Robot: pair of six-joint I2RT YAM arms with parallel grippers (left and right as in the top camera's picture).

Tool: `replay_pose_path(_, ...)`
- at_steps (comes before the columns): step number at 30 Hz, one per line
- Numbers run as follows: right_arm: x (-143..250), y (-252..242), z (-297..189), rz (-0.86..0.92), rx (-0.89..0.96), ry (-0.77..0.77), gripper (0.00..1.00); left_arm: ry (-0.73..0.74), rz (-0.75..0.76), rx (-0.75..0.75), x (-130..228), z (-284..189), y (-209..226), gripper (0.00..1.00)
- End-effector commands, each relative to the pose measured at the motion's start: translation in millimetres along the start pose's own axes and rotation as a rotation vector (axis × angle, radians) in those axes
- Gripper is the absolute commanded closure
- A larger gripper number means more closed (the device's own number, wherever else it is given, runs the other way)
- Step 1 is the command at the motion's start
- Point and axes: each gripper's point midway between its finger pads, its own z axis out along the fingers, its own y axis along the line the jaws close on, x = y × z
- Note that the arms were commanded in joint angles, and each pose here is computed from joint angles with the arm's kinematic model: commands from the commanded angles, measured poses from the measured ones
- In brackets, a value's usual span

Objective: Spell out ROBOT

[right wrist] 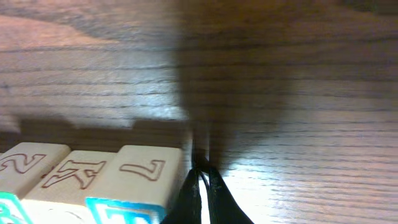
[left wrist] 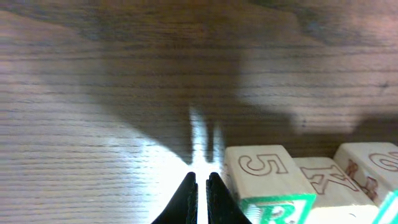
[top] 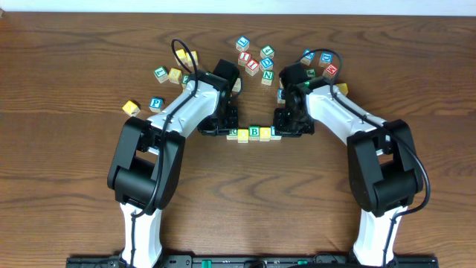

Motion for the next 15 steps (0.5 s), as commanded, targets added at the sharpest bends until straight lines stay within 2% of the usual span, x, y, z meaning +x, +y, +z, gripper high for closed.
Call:
replay_pose_path(1, -6, -14, -7, -0.002, 0.016, -0.019, 0.99, -0.022, -0.003, -0.059, -5, 3, 9, 0.92)
replay_pose_path(6, -8, -15, -11, -0.011, 0.013, -0.032, 0.99, -0.046, -0.005, -0.102, -9, 1, 17, 0.92)
replay_pose_path(11, -19, -18, -34, -0.018, 0.045, -0.109, 0.99, -0.112, 0.013, -0.122, -27, -17, 25, 0.92)
replay_pose_path(15, -32, -11, -67, -0.055, 0.035, -0.208, 0.98, -0.243, 0.008, -0.134, -51, -64, 41, 0.92)
